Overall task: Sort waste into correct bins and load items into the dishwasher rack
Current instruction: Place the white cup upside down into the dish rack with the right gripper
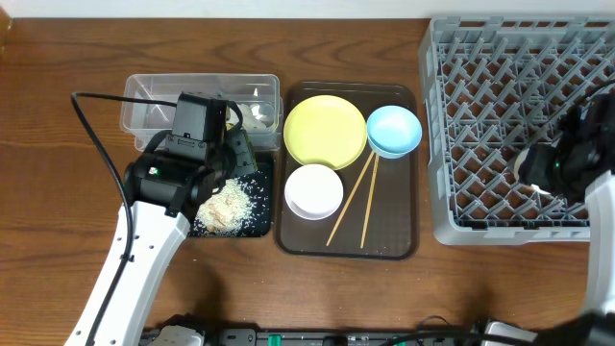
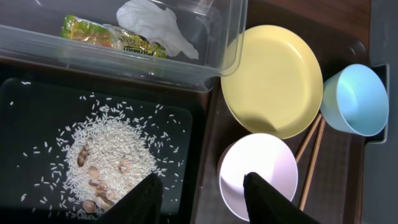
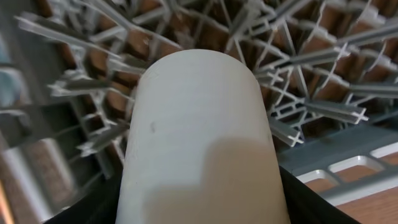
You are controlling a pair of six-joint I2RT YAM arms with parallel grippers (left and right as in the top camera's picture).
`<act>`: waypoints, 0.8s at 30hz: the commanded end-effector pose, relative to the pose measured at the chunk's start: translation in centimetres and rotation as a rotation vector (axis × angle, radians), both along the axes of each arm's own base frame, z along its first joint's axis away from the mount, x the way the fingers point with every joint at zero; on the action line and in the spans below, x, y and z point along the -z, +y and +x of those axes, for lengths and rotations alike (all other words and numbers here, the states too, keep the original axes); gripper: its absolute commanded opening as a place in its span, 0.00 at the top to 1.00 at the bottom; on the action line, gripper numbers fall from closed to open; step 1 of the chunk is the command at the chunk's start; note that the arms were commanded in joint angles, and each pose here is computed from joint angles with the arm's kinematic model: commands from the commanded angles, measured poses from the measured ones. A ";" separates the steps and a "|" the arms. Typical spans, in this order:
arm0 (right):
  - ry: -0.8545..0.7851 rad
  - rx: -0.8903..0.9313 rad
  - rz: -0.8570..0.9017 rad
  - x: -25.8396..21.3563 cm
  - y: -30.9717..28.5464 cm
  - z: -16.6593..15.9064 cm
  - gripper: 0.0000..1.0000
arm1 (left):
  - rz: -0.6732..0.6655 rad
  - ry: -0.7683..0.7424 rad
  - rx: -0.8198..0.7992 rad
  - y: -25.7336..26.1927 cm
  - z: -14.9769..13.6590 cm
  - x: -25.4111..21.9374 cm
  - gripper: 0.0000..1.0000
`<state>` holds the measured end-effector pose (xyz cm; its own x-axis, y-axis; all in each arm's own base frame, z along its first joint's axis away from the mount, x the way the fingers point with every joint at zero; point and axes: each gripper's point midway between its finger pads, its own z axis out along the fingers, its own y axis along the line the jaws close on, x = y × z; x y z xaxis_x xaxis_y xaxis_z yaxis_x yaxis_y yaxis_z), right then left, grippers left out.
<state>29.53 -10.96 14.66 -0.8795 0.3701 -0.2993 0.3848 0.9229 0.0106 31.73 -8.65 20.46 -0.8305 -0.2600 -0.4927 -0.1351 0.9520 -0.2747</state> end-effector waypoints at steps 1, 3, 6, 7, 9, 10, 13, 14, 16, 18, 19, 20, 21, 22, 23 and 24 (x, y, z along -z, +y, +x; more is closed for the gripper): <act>0.038 0.040 -0.022 0.8 -1.3 0.1 0.96 | 0.023 0.003 0.001 0.4 0.1 0.2 0.52; 0.060 0.040 -0.012 1.8 -1.4 0.4 0.96 | 0.023 0.003 0.001 0.4 0.1 0.2 0.52; 0.095 0.039 0.000 3.0 -1.5 0.6 0.94 | 0.023 0.002 0.001 0.4 0.1 0.1 0.51; 0.108 0.038 0.009 3.5 -1.4 0.6 0.90 | 0.023 0.003 0.001 0.4 0.1 0.2 0.51; 0.118 0.032 0.036 4.1 -1.1 0.7 0.74 | 0.023 0.003 0.001 0.4 0.1 0.2 0.51; 0.123 0.029 0.050 4.4 -0.9 0.8 0.64 | 0.023 0.003 0.001 0.4 0.1 0.2 0.51; 0.136 0.023 0.083 5.1 -0.4 0.9 0.44 | 0.024 0.005 0.001 0.4 0.0 0.2 0.51; 0.136 0.022 0.090 5.2 -0.3 1.0 0.34 | 0.024 0.006 0.001 0.4 0.0 0.2 0.51; 0.126 0.017 0.111 5.2 0.0 1.2 0.09 | 0.025 0.009 0.001 0.4 0.0 0.3 0.51; 0.111 0.013 0.123 5.1 0.2 1.5 0.01 | 0.026 0.013 0.001 0.4 -0.1 0.3 0.50; 0.106 0.013 0.123 5.1 0.2 1.6 0.01 | 0.026 0.016 0.001 0.5 -0.2 0.4 0.50; 0.103 0.010 0.131 5.1 0.3 1.7 0.01 | 0.027 0.018 0.001 0.5 -0.2 0.4 0.50; 0.098 0.007 0.145 5.1 0.6 1.8 0.01 | 0.028 0.021 0.001 0.5 -0.3 0.4 0.49; 0.090 0.002 0.162 5.0 0.9 1.9 0.01 | 0.029 0.025 0.001 0.5 -0.4 0.5 0.48; 0.076 -0.005 0.184 4.8 1.3 2.1 0.01 | 0.032 0.032 0.001 0.6 -0.5 0.6 0.47; 0.058 -0.012 0.203 4.4 1.7 2.4 0.01 | 0.034 0.042 0.001 0.6 -0.7 0.7 0.47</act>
<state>30.86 -9.98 9.24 -0.9085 0.3924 -0.1436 0.3824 0.9193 0.0932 31.16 -8.48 20.04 -0.8445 -0.2549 -0.4709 -0.1420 0.9545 -0.2621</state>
